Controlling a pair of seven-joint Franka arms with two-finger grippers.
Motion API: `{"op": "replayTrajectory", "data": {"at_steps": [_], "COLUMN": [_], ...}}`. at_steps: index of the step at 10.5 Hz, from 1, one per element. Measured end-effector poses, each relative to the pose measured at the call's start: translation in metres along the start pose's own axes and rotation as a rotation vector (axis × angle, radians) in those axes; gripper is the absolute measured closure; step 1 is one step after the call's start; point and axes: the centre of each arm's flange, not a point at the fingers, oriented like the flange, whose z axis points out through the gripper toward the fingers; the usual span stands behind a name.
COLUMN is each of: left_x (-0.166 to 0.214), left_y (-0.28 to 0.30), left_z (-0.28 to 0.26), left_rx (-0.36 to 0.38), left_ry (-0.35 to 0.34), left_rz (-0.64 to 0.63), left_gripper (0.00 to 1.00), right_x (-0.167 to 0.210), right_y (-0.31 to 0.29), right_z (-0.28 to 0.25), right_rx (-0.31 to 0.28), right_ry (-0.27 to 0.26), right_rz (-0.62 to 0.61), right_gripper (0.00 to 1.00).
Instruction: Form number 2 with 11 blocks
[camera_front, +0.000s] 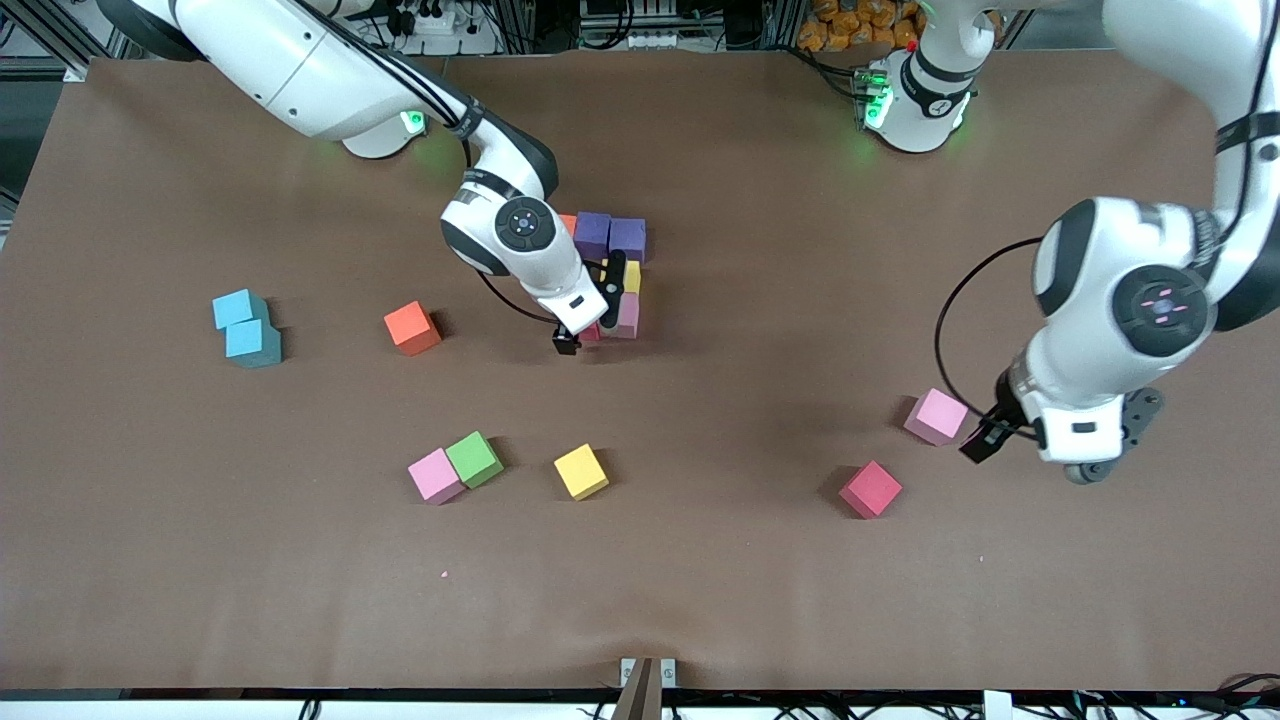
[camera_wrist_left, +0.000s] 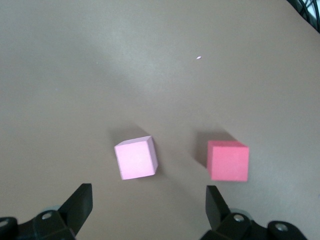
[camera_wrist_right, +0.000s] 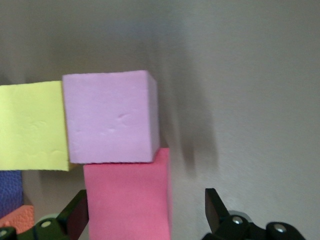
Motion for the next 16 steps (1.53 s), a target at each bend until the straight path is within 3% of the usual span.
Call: {"op": "replayTrajectory", "data": {"at_steps": [3, 7, 10, 16], "left_x": [-0.013, 0.004, 0.012, -0.012], "left_y": [-0.031, -0.094, -0.114, -0.089], "left_z": [-0.025, -0.077, -0.089, -0.101], "left_rx": [0.002, -0.042, -0.044, -0.042], "left_ry": [-0.03, 0.022, 0.011, 0.01], "left_rz": [0.07, 0.129, 0.363, 0.683], "left_gripper": [0.0, 0.0, 0.0, 0.0], "right_x": [-0.029, -0.085, -0.137, -0.148], "right_y": [0.039, 0.092, 0.139, 0.179], "right_z": [-0.028, -0.061, -0.073, -0.063], "right_rx": [-0.05, -0.104, -0.124, -0.133], "right_ry": [0.003, -0.008, 0.008, 0.077], "right_rz": [0.052, 0.148, 0.212, 0.227], "right_gripper": [0.0, 0.0, 0.0, 0.0]}}
